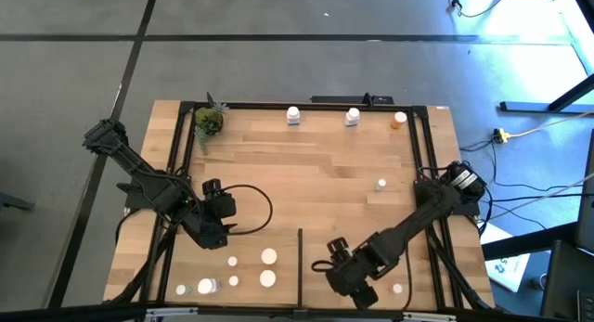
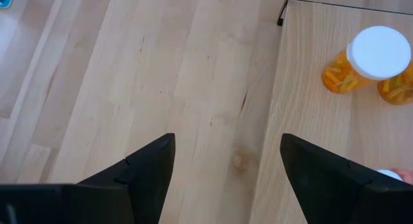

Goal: Pick and place medicine bottles onto shelf by color
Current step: Put the bottom green pill bottle on the shelf aligned with the other green pill bottle

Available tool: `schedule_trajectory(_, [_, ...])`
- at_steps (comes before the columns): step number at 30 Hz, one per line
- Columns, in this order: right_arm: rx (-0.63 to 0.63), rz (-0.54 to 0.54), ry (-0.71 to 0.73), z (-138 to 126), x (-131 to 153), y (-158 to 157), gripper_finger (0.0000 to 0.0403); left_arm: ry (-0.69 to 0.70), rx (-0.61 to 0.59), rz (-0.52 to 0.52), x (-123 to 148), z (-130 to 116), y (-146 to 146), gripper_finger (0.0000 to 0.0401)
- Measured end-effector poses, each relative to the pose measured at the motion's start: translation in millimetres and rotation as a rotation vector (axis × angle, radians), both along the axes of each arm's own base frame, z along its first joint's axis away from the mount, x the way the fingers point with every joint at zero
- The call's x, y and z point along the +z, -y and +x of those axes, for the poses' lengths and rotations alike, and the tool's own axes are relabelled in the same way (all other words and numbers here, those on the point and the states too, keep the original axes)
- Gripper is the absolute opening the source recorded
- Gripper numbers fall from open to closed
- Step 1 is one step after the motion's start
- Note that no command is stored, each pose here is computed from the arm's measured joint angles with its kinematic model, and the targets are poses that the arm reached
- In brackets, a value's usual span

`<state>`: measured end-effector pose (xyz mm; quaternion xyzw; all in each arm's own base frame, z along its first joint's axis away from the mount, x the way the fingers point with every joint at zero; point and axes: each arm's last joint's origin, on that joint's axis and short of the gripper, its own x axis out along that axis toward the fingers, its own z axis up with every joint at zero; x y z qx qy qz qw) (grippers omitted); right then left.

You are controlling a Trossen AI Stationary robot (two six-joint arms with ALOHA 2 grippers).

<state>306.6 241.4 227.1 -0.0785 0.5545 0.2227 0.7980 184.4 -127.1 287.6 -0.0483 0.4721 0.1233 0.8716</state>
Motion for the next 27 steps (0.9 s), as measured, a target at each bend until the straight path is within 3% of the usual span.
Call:
schedule_trajectory(11, [0.075, -0.112, -0.017, 4, -30, -8, 0.0243, 0.002, 0.0, -0.002, 0, 0, 0, 0.0273])
schedule_trajectory(27, [0.147, -0.14, -0.028, 9, -50, -13, 0.0243, 0.003, 0.0, -0.002, 0, 0, 0, 0.0273])
